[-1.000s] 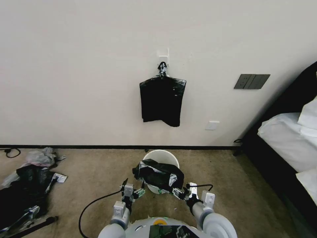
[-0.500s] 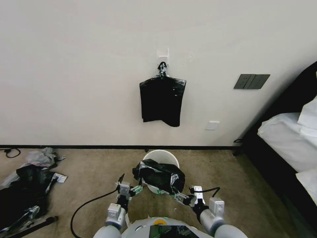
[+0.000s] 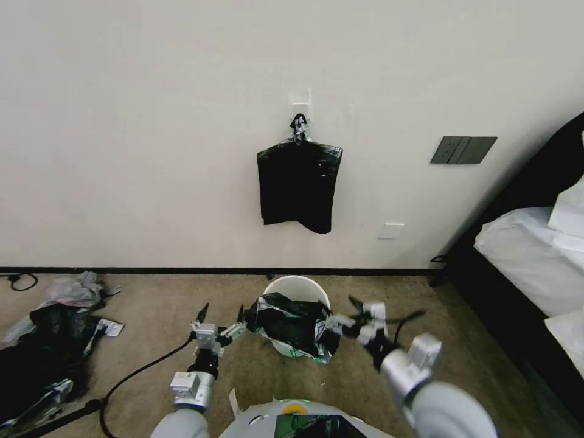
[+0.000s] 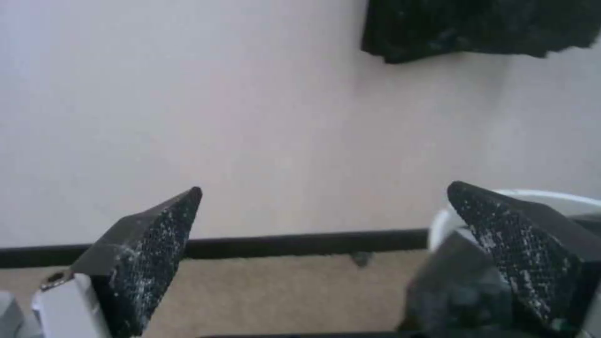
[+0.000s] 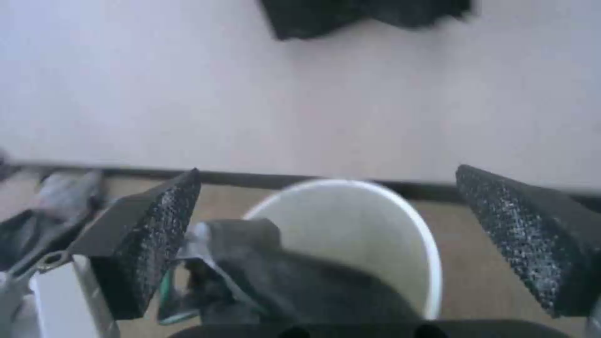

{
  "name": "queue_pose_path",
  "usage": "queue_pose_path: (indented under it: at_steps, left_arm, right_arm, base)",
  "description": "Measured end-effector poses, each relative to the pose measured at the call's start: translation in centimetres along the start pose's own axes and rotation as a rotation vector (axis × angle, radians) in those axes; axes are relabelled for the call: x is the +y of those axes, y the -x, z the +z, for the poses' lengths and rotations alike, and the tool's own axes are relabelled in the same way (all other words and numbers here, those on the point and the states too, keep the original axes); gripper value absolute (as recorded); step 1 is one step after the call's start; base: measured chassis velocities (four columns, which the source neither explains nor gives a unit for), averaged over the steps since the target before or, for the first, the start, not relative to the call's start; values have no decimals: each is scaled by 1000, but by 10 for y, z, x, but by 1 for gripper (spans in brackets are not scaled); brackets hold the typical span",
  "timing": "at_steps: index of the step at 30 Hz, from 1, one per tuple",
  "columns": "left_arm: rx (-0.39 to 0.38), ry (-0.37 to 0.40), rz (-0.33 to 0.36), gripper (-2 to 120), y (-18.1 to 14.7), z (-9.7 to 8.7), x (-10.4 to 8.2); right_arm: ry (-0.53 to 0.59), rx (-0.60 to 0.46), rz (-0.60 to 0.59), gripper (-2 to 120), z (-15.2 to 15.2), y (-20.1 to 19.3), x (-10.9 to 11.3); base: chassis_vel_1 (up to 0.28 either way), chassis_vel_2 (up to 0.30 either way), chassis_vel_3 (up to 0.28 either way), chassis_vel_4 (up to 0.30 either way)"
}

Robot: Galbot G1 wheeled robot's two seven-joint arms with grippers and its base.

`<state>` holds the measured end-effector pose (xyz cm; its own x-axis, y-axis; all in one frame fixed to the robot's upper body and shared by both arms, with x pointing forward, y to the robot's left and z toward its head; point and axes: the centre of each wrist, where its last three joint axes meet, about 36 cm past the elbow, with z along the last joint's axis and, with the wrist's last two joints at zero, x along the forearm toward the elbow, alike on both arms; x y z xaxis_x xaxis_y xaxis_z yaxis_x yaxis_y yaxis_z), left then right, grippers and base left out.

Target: Place a trash bag onto the trash bin.

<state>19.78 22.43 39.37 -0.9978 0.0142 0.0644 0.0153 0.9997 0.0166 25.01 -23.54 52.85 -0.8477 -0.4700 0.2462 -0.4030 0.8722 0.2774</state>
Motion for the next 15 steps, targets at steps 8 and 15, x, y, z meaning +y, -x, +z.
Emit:
queue_pose_path:
  at_steps: [8,15]
  left_arm:
    - [-23,50,-33,100,1,10,5]
    - [-30,104,-37,100,-3,20,11]
  right_arm:
    - [-206,184,-126,100,-51,69,-68]
    - [-271,400,-208,100,-64,156,-124]
  base:
    - [0,0,0,0]
    - [0,0,0,0]
